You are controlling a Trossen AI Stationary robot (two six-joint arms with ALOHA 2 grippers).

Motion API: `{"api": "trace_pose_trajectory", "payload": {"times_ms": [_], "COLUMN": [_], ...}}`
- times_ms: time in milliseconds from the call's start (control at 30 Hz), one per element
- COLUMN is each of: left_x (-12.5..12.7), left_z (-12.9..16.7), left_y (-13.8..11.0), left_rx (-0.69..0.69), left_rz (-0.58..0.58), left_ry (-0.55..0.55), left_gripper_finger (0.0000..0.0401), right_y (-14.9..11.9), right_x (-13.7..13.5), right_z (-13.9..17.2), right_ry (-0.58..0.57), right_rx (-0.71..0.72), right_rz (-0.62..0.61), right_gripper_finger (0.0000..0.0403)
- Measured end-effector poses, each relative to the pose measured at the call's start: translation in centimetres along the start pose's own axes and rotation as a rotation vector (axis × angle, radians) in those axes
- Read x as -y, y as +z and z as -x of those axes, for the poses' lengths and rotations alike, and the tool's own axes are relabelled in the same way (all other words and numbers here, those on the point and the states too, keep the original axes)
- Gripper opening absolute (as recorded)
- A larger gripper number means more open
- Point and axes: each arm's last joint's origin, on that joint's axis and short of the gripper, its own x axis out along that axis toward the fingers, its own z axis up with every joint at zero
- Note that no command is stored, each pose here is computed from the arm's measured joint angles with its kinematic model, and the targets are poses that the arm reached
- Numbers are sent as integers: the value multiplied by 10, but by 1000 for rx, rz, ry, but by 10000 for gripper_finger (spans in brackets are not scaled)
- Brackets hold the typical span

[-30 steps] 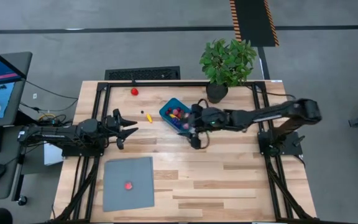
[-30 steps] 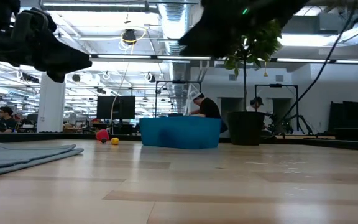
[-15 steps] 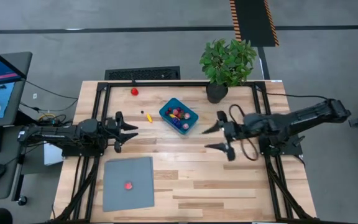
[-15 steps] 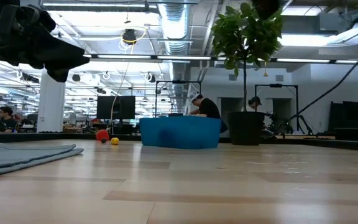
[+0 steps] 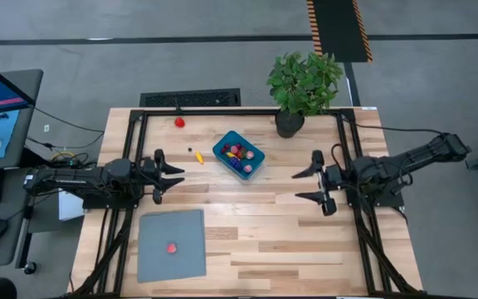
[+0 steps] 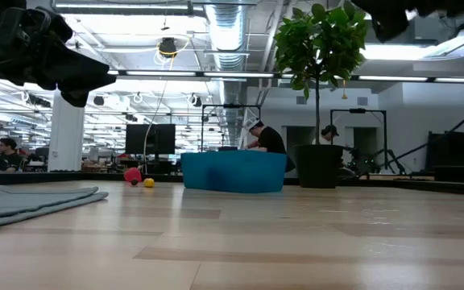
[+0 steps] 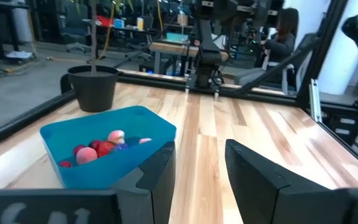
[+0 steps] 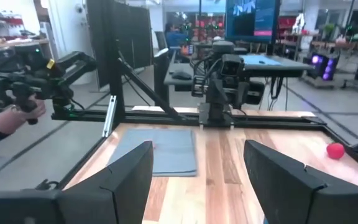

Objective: Pick and placing Produce into tupperware
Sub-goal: Put the apricot into the container

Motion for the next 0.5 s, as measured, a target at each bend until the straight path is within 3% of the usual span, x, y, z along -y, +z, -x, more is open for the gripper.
{"api": "trace_pose_trajectory", "payload": {"times_ms": [333, 500], "left_x": [1, 5], "left_z": [0, 0], "left_y": [-3, -4], "left_rx": [-33, -50], "left_rz": [-12, -30], "left_ry": [-24, -117], "left_gripper_finger": [130, 130], "right_y": [-51, -69], "right_x": [1, 2], "right_z": [17, 19], "right_ry": [-5, -34], "right_rx": [84, 8], "right_rz": [11, -9], "right_gripper_finger": [274, 274]}}
